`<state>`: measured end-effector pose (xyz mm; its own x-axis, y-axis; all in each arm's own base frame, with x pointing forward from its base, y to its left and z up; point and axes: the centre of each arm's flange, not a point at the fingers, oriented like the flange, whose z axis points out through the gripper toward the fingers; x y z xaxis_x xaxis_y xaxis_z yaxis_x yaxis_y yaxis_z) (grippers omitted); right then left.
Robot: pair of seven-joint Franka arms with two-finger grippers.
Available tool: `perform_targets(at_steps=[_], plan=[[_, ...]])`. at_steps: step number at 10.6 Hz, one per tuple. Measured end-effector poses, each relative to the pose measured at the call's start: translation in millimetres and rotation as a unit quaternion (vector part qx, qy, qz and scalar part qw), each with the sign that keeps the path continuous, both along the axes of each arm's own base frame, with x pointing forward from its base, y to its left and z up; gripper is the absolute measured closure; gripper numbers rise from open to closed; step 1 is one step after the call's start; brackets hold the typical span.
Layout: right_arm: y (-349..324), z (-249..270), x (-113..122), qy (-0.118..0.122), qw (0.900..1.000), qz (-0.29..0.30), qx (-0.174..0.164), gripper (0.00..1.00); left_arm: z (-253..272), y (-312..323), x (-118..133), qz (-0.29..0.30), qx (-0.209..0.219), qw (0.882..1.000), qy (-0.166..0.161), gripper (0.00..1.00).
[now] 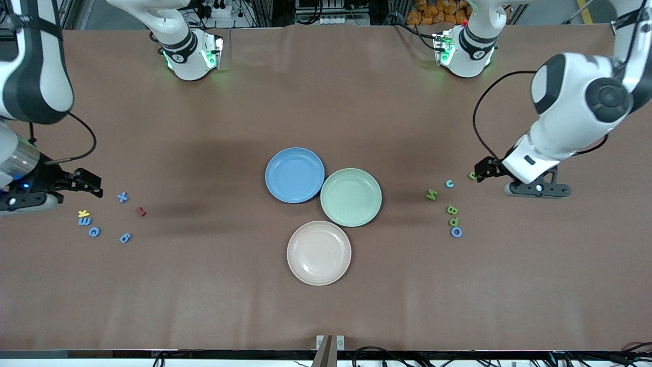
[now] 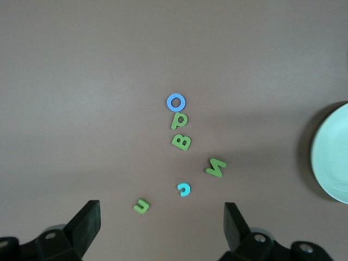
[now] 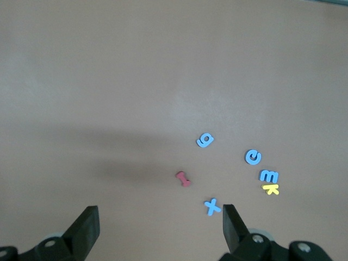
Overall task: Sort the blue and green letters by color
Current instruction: 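Lower the right gripper to the blue x while the left gripper lowers to green B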
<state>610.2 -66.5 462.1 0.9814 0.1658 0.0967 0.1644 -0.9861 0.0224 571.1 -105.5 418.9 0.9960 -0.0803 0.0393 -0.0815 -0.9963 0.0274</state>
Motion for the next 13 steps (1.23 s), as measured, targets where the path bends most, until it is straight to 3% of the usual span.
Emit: perform_targets(at_steps=[3,6,7,11,13], plan=[[-35,-70,-23,0.022,0.996,0.084,-0.007,0.0,-90,1,-11,0.0,-0.011,1.0,-0.018,0.0],[-68,-161,-33,0.031,0.984,0.174,-0.018,0.0,-153,-1,-11,-0.024,-0.001,1.0,-0.017,0.0],[-69,-181,-33,0.038,0.979,0.198,-0.019,0.0,-168,-3,-11,-0.038,0.005,0.999,-0.017,0.04],[-86,-227,-38,0.04,0.963,0.265,-0.027,0.0,-217,-13,-16,-0.094,0.019,0.995,-0.028,0.07],[-105,-239,-48,0.042,0.962,0.268,-0.028,0.0,-239,-22,-20,-0.103,0.011,0.994,-0.028,0.11]])
